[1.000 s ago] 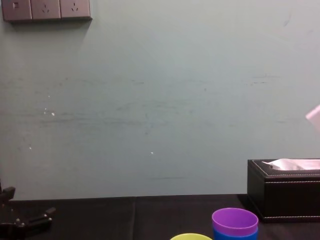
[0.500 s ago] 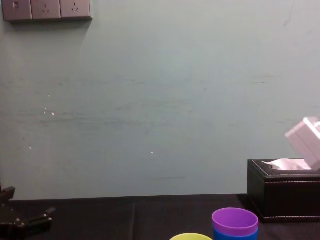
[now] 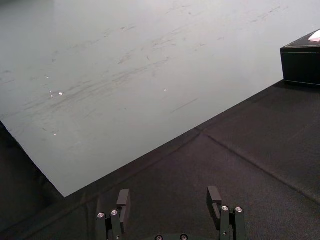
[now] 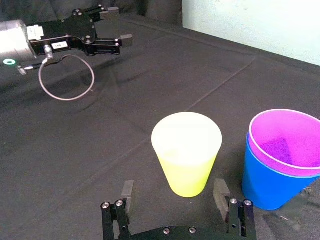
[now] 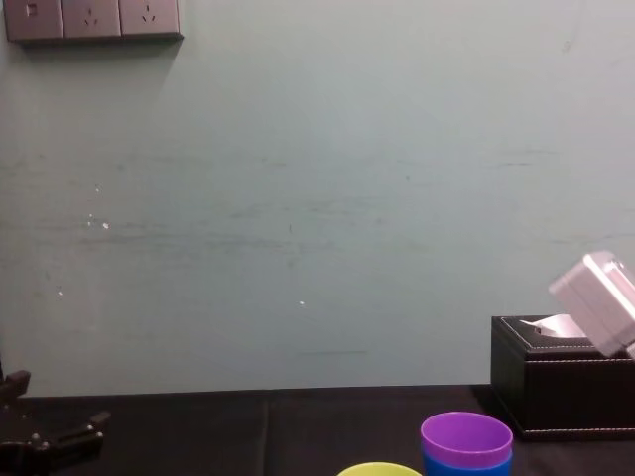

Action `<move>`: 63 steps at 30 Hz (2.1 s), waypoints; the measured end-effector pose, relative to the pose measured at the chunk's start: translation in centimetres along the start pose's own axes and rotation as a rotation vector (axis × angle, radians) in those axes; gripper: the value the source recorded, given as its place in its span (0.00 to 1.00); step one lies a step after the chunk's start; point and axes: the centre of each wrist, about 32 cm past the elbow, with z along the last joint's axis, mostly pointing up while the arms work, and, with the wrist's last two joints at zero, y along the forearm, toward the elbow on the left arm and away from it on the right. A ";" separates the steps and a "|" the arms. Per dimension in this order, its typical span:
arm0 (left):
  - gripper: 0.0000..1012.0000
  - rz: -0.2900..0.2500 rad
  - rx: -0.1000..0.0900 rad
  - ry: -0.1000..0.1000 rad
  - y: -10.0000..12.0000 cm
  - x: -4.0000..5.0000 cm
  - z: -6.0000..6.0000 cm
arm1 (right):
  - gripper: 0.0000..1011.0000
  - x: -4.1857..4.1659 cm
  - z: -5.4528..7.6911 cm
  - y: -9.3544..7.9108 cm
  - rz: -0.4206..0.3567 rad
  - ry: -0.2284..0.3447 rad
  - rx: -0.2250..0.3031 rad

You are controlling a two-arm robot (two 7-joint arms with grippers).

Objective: Stack the three plastic cups sequentially using one hand.

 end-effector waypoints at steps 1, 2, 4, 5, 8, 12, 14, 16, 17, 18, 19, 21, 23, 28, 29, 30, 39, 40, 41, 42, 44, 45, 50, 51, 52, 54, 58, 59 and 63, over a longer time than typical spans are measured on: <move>0.99 0.000 0.000 0.000 0.0 0.00 0.0 | 0.99 0.06 0.0 0.1 0.000 0.000 0.000; 0.99 0.000 0.000 0.000 0.0 0.00 0.0 | 0.99 0.12 -0.1 0.1 0.001 0.000 0.000; 0.99 0.000 0.000 0.000 0.0 0.00 0.0 | 0.99 0.29 -0.1 0.3 0.001 -0.001 0.001; 0.99 0.000 0.000 0.000 0.0 0.00 0.0 | 0.99 0.34 -0.1 0.4 0.001 -0.001 0.003; 0.99 0.000 0.000 0.000 0.0 0.00 0.0 | 0.99 0.59 -0.1 0.6 0.001 -0.002 0.004; 0.99 0.000 0.000 0.000 0.0 0.00 0.0 | 0.99 0.71 0.0 1.0 0.004 -0.003 0.009; 0.99 0.000 0.000 0.000 0.0 0.00 0.0 | 0.99 0.72 0.1 1.1 0.006 -0.004 0.010; 0.99 0.000 0.000 0.000 0.0 0.00 0.0 | 0.99 0.74 0.3 1.3 0.006 -0.006 0.012; 0.99 0.000 0.000 0.000 0.0 0.00 0.0 | 0.99 0.76 0.3 1.4 0.006 -0.008 0.013; 0.99 0.000 0.000 0.000 0.0 0.00 0.0 | 0.99 0.76 0.4 1.4 0.006 -0.008 0.013; 0.99 0.000 0.000 0.000 0.0 0.00 0.0 | 0.99 0.78 0.4 1.5 0.006 -0.008 0.013; 0.99 0.000 0.000 0.000 0.0 0.00 0.0 | 0.99 0.79 0.4 1.6 0.006 -0.008 0.013; 0.99 0.000 0.000 0.000 0.0 0.00 0.0 | 0.99 0.80 0.5 1.7 0.005 -0.008 0.011; 0.99 0.000 0.000 0.000 0.0 0.00 0.0 | 0.99 0.87 0.6 2.1 0.003 -0.007 0.007; 0.99 0.000 0.000 0.000 0.0 0.00 0.0 | 0.99 0.89 0.6 2.1 0.002 -0.006 0.006; 0.99 0.000 0.000 0.000 0.0 0.00 0.0 | 0.99 0.91 0.6 2.2 0.002 -0.006 0.006; 0.99 0.000 0.000 0.000 0.0 0.00 0.0 | 0.99 1.05 0.4 2.9 -0.007 0.009 0.018; 0.99 0.000 0.000 0.000 0.0 0.00 0.0 | 0.99 1.07 0.4 3.1 -0.008 0.011 0.020; 0.99 0.000 0.000 0.000 0.0 0.00 0.0 | 0.99 1.08 0.4 3.1 -0.008 0.012 0.021; 0.99 0.000 0.000 0.000 0.0 0.00 0.0 | 0.99 1.07 0.4 3.2 -0.008 0.013 0.023; 0.99 0.000 0.000 0.000 0.0 0.00 0.0 | 0.99 1.06 0.3 3.4 -0.008 0.015 0.025; 0.99 0.000 0.000 0.000 0.0 0.00 0.0 | 0.99 1.04 0.3 3.4 -0.007 0.016 0.026; 0.99 0.000 0.000 0.000 0.0 0.00 0.0 | 0.99 1.02 0.3 3.7 -0.003 0.016 0.029; 0.99 0.000 0.000 0.000 0.0 0.00 0.0 | 0.99 1.02 0.3 3.7 -0.002 0.015 0.029; 0.99 0.000 0.000 0.000 0.0 0.00 0.0 | 0.99 1.00 0.3 3.8 -0.001 0.015 0.029; 0.99 0.000 0.000 0.000 0.0 0.00 0.0 | 0.99 0.95 0.3 3.8 0.001 0.013 0.029; 0.99 0.000 0.000 0.000 0.0 0.00 0.0 | 0.99 0.86 0.4 3.9 0.005 0.011 0.032; 0.99 0.000 0.000 0.000 0.0 0.00 0.0 | 0.99 0.85 0.4 4.0 0.008 0.010 0.035; 0.99 0.000 0.000 0.000 0.0 0.00 0.0 | 0.99 0.84 0.4 4.0 0.010 0.010 0.036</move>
